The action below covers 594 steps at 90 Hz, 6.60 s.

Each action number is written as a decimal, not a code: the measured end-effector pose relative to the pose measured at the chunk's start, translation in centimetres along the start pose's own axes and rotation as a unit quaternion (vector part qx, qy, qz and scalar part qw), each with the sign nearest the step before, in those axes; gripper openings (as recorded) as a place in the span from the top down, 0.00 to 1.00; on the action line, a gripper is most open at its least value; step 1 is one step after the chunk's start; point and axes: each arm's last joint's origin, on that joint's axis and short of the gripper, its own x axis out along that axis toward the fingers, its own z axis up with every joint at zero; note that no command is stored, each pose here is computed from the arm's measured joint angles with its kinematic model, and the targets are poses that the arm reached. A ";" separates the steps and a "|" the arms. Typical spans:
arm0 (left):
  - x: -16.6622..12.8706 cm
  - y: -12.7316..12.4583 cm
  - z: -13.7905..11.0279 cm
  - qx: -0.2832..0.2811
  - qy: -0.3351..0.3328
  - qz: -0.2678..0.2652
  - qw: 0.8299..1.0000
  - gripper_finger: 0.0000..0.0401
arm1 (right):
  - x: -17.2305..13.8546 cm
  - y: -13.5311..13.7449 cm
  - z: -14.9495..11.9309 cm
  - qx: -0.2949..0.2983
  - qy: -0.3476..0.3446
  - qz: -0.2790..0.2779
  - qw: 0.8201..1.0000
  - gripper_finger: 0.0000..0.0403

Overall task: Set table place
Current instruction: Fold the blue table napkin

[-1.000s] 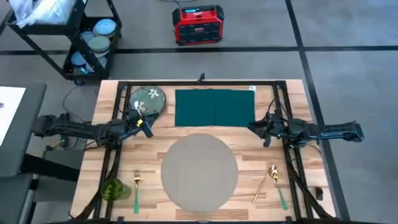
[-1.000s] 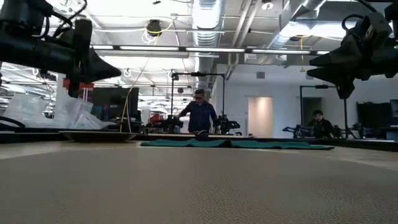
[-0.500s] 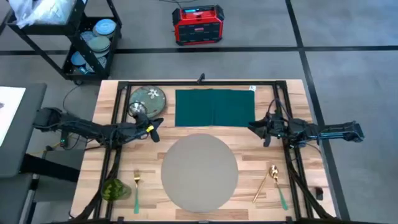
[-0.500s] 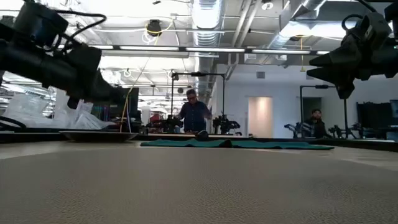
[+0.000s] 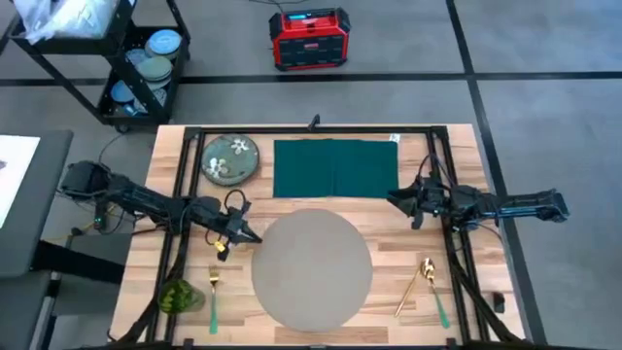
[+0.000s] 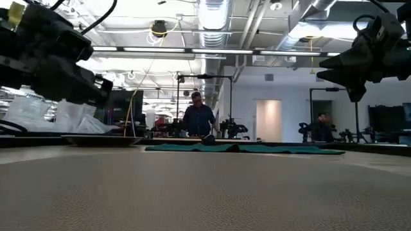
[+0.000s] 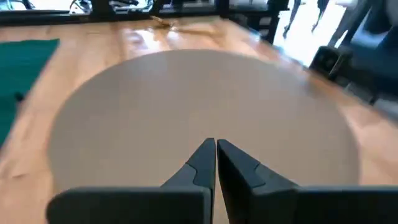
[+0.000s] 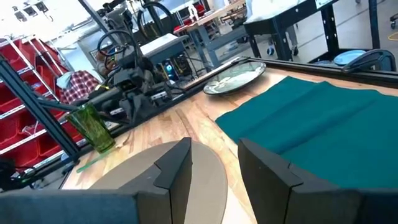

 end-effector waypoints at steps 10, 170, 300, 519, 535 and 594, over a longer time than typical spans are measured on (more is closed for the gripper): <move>0.0 0.0 0.7 -0.033 -0.038 0.003 0.999 1.00 | 0.0 0.0 0.0 0.000 0.000 0.000 1.000 0.70; -2.1 19.5 18.9 -0.290 0.122 0.323 0.893 0.96 | -3.1 4.7 16.9 -0.237 0.219 -0.230 0.918 0.66; 2.6 33.0 9.6 -0.432 0.382 0.442 0.687 0.55 | -3.7 2.4 18.5 -0.165 0.210 -0.398 0.878 0.43; -0.1 31.3 9.0 -0.520 0.290 0.416 0.687 1.00 | -3.7 2.4 18.5 -0.209 0.226 -0.390 0.868 0.43; 0.2 31.0 9.4 -0.548 0.270 0.399 0.684 1.00 | -3.7 2.4 18.5 -0.212 0.227 -0.390 0.867 0.43; -5.2 27.7 13.5 -0.533 0.307 0.458 0.641 1.00 | -3.7 2.4 18.6 -0.235 0.235 -0.384 0.861 0.43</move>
